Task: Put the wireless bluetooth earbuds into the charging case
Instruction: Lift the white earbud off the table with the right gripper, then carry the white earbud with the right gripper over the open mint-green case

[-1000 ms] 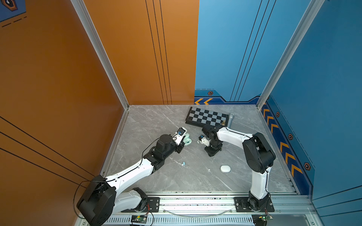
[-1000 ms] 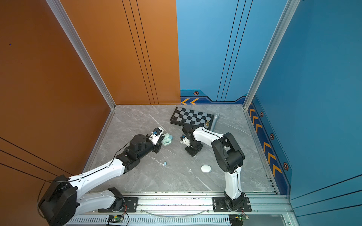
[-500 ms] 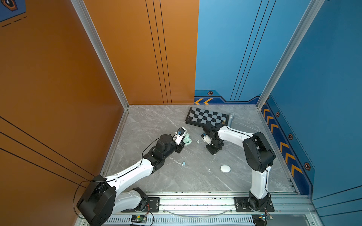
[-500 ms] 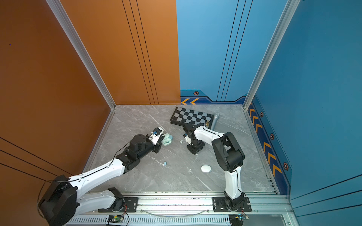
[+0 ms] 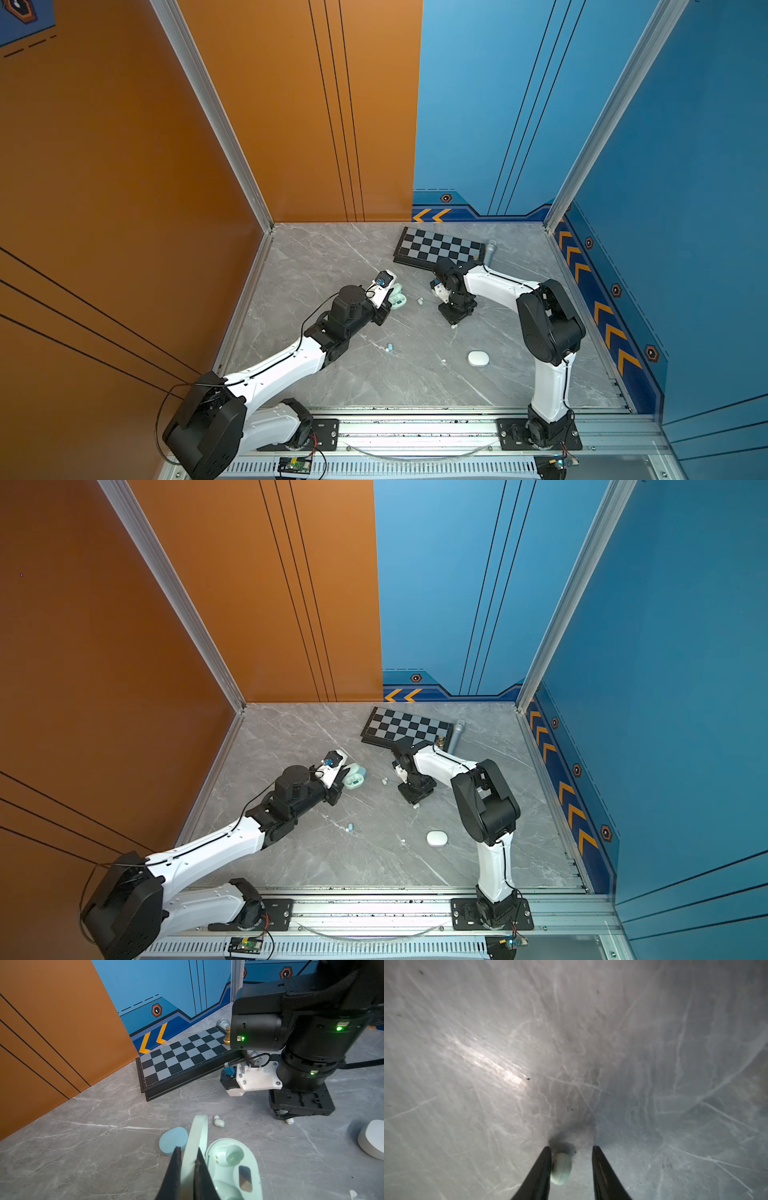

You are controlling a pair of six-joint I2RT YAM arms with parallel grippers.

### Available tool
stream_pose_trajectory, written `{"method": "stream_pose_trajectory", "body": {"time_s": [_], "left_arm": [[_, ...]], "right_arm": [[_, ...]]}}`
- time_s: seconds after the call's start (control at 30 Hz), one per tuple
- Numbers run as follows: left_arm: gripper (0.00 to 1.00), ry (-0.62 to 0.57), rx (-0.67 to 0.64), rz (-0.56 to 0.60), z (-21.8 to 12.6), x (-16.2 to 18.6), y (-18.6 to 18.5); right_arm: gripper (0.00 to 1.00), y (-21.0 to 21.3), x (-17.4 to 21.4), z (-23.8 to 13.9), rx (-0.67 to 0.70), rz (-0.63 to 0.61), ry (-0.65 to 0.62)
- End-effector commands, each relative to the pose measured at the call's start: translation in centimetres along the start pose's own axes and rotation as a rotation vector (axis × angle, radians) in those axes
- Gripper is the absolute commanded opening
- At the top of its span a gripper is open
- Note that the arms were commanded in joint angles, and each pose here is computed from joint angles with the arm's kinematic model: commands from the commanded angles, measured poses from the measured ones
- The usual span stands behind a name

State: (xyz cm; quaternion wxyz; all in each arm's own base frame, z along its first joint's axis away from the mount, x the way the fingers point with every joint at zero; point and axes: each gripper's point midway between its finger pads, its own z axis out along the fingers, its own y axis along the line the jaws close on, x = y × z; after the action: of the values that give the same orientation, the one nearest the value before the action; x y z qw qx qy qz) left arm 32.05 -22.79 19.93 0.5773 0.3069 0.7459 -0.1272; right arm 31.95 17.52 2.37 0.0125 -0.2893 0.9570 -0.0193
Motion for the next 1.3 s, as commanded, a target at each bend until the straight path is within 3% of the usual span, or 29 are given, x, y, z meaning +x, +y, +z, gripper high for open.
{"method": "stream_pose_trajectory", "body": {"time_s": [0.0,0.37,0.67,0.9,1.27], "left_arm": [[0.0,0.009,-0.023,-0.013,0.0,0.2,0.5],[0.0,0.007,-0.022,-0.013,0.1,0.0,0.5],[0.0,0.014,-0.005,-0.01,0.5,0.1,0.0],[0.0,0.01,0.006,-0.006,1.9,0.2,-0.7],[0.0,-0.059,0.054,-0.024,5.4,-1.0,-2.4]], "right_arm": [[0.36,0.2,0.6,0.3,-0.023,0.039,0.012],[0.27,1.1,2.0,1.2,-0.066,0.092,0.054],[0.15,0.9,1.3,0.1,-0.073,0.14,0.018],[0.14,1.4,-0.6,-4.6,-0.133,0.213,-0.102],[0.14,5.6,-2.9,-14.0,-0.289,0.211,-0.284]]}}
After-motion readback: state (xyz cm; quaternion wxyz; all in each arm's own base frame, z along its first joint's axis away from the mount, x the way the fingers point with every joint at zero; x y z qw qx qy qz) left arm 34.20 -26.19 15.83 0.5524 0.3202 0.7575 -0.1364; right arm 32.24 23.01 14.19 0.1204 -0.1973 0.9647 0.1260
